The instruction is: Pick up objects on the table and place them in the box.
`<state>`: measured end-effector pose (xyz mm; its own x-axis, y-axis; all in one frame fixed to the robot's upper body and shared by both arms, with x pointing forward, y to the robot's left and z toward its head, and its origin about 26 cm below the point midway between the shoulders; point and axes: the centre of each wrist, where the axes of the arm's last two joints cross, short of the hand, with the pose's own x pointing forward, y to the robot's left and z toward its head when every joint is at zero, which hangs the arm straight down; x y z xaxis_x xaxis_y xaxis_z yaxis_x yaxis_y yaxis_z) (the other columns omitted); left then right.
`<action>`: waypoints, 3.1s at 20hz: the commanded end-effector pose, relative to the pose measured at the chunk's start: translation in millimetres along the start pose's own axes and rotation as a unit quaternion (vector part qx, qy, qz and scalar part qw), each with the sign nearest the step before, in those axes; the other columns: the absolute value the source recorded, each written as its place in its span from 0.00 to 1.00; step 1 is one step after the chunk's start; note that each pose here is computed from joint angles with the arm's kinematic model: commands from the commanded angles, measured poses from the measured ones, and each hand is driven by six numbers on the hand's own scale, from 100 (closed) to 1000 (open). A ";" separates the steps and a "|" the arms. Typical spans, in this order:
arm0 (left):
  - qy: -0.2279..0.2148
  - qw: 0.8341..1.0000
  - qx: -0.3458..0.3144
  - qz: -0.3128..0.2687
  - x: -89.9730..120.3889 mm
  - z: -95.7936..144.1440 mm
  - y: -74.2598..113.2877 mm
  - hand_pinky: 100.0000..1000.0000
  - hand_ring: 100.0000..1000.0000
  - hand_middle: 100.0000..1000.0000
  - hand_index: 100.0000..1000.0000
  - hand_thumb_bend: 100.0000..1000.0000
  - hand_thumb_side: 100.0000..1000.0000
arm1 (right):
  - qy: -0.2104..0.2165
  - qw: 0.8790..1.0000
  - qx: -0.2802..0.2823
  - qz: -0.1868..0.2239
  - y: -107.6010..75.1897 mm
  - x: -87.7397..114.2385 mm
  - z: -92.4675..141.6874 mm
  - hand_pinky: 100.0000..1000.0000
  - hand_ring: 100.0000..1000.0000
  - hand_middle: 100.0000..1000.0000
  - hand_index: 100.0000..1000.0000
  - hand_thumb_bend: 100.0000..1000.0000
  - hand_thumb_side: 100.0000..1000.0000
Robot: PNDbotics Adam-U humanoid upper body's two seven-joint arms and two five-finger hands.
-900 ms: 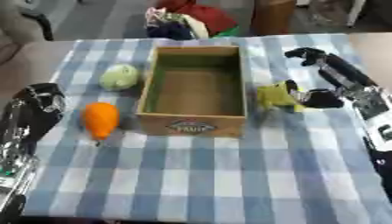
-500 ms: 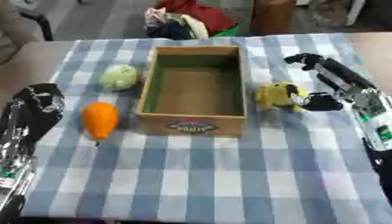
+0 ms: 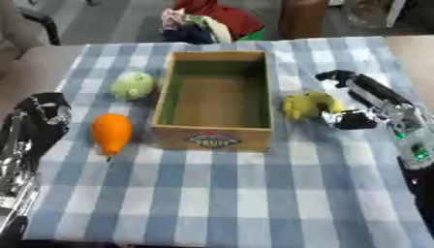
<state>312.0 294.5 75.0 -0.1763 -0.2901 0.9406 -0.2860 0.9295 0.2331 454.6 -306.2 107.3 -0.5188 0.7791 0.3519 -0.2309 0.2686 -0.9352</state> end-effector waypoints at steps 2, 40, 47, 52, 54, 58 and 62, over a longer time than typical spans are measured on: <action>-0.015 1.000 -0.003 -0.003 7.1 -2.8 1.5 0.74 0.58 0.59 0.63 0.00 0.12 | 0.011 1.000 0.009 0.023 -9.0 -2.4 -1.2 0.86 1.00 0.88 0.94 0.00 0.18; -0.013 1.000 -0.007 -0.004 6.0 -1.6 1.2 0.74 0.58 0.59 0.64 0.00 0.12 | -0.030 0.987 -0.138 0.070 -71.8 36.3 -23.7 0.56 0.66 0.13 0.36 0.00 0.08; -0.014 1.000 -0.013 -0.006 6.2 -1.6 0.3 0.74 0.58 0.59 0.64 0.00 0.12 | -0.079 0.984 -0.141 0.076 -87.0 64.2 -46.7 0.57 0.65 0.14 0.37 0.00 0.07; -0.021 1.000 -0.020 -0.005 9.7 -3.7 -1.8 0.74 0.58 0.59 0.63 0.00 0.12 | -0.108 0.983 -0.122 0.090 -82.4 79.6 -65.3 0.58 0.66 0.15 0.37 0.00 0.07; -0.022 0.999 -0.023 -0.005 10.8 -4.3 -2.5 0.74 0.58 0.59 0.63 0.00 0.12 | -0.114 0.983 -0.112 0.096 -78.2 84.0 -72.2 0.59 0.66 0.16 0.38 0.00 0.07; -0.026 0.999 -0.029 -0.003 13.0 -5.3 -5.0 0.74 0.58 0.59 0.63 0.00 0.12 | -0.119 0.984 -0.088 0.103 -63.7 91.0 -86.1 0.60 0.68 0.19 0.40 0.00 0.08; -0.029 0.999 -0.032 -0.001 14.5 -6.0 -6.7 0.74 0.58 0.59 0.63 0.00 0.12 | -0.124 0.984 -0.065 0.110 -45.2 100.1 -99.3 0.63 0.70 0.23 0.44 0.00 0.10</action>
<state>315.4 284.9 77.5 -0.1948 -0.2885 0.9375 -0.2272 0.9431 0.2430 492.3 -189.2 168.7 -0.7219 0.6740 0.1567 -0.0218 0.2041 -0.9787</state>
